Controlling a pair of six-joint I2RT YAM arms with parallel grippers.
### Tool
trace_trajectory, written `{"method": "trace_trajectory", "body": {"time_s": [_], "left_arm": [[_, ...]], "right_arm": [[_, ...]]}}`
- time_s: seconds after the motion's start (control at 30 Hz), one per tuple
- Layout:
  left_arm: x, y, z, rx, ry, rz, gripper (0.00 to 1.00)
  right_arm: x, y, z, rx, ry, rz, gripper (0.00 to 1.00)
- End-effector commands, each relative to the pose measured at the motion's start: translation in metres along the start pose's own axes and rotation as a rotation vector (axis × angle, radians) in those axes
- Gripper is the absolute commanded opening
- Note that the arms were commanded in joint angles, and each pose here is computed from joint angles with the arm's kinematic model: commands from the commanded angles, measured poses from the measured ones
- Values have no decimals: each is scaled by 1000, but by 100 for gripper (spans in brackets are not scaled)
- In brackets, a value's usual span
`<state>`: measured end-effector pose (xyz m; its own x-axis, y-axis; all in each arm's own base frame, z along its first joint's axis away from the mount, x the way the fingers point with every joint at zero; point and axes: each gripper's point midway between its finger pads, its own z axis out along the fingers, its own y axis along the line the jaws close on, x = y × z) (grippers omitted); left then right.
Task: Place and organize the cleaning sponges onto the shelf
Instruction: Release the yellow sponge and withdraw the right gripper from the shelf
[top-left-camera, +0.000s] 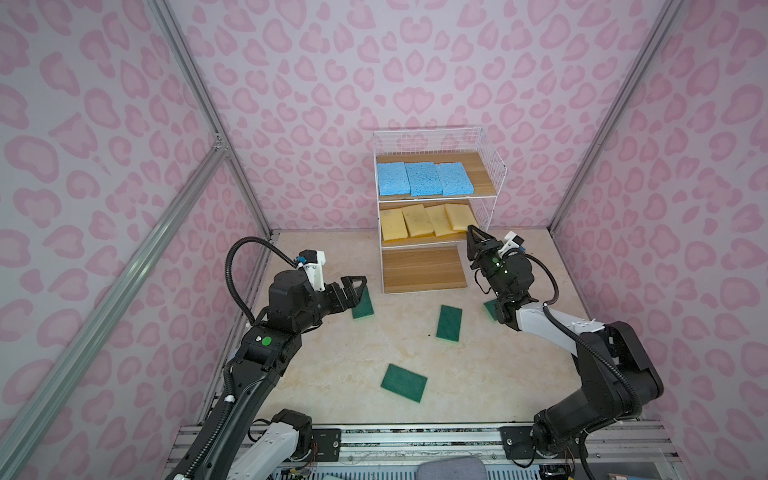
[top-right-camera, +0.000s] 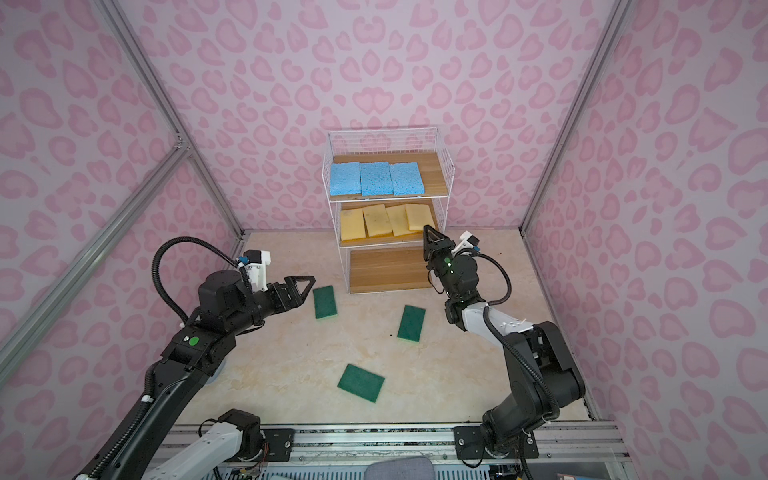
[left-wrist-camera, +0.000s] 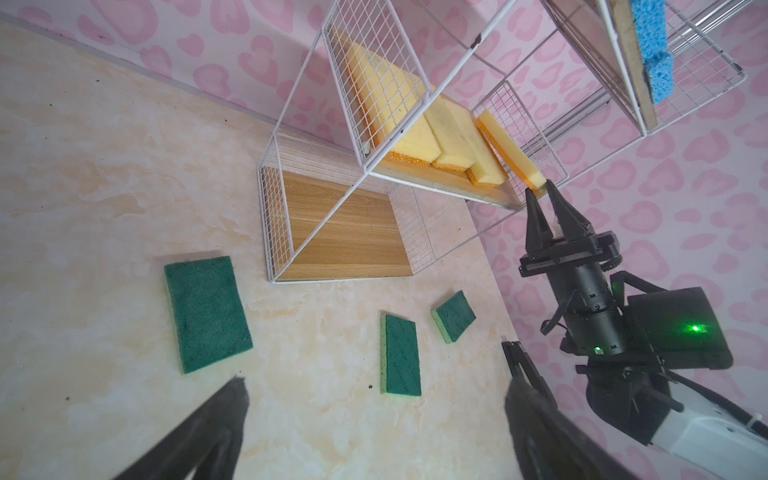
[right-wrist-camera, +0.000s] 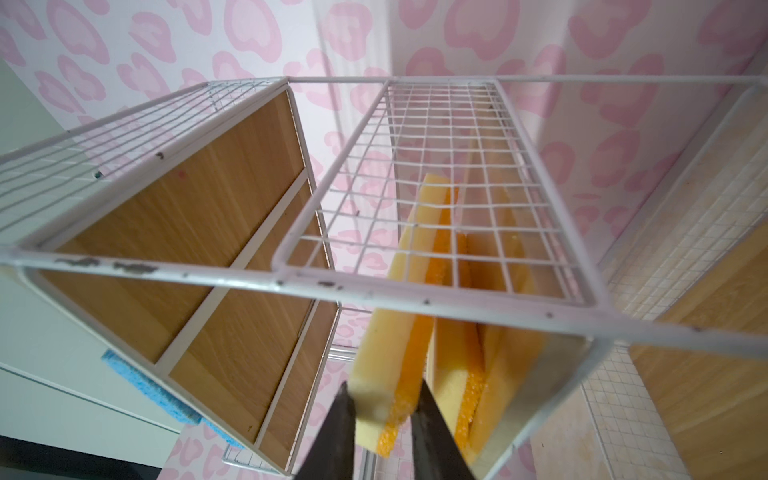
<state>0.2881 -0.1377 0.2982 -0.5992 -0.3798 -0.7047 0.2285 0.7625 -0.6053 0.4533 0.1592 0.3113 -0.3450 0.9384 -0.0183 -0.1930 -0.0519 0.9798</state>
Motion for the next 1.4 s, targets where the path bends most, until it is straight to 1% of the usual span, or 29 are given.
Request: {"method": "trace_trajectory", "body": {"time_s": [0.0, 0.17, 0.27, 0.43, 0.57, 0.63, 0.9, 0.97, 1.13, 1.37], "left_arm": [[-1, 0, -1, 4, -8, 3, 98], [0, 0, -3, 6, -11, 3, 98], [1, 0, -2, 6, -7, 2, 98], [0, 0, -4, 7, -12, 7, 98], [1, 1, -2, 7, -7, 6, 98], [1, 1, -1, 9, -7, 2, 98], [1, 1, 1, 9, -4, 1, 98], [1, 2, 1, 8, -3, -1, 98], [1, 2, 2, 9, -2, -2, 98], [3, 3, 2, 5, 0, -5, 98]], "right_arm": [[1, 3, -3, 37, 2, -119, 24], [-4, 10, -8, 78, -17, -233, 22], [-8, 15, -9, 113, -27, -326, 21], [-10, 28, -5, 172, -9, -537, 21], [-12, 32, -1, 204, -1, -625, 21], [-14, 24, 0, 248, 6, -657, 20], [-24, 3, 0, 344, -2, -728, 20], [-26, -1, 0, 352, -2, -726, 20], [-28, -15, 4, 357, 24, -654, 20], [-35, -23, 10, 316, 60, -514, 20]]}}
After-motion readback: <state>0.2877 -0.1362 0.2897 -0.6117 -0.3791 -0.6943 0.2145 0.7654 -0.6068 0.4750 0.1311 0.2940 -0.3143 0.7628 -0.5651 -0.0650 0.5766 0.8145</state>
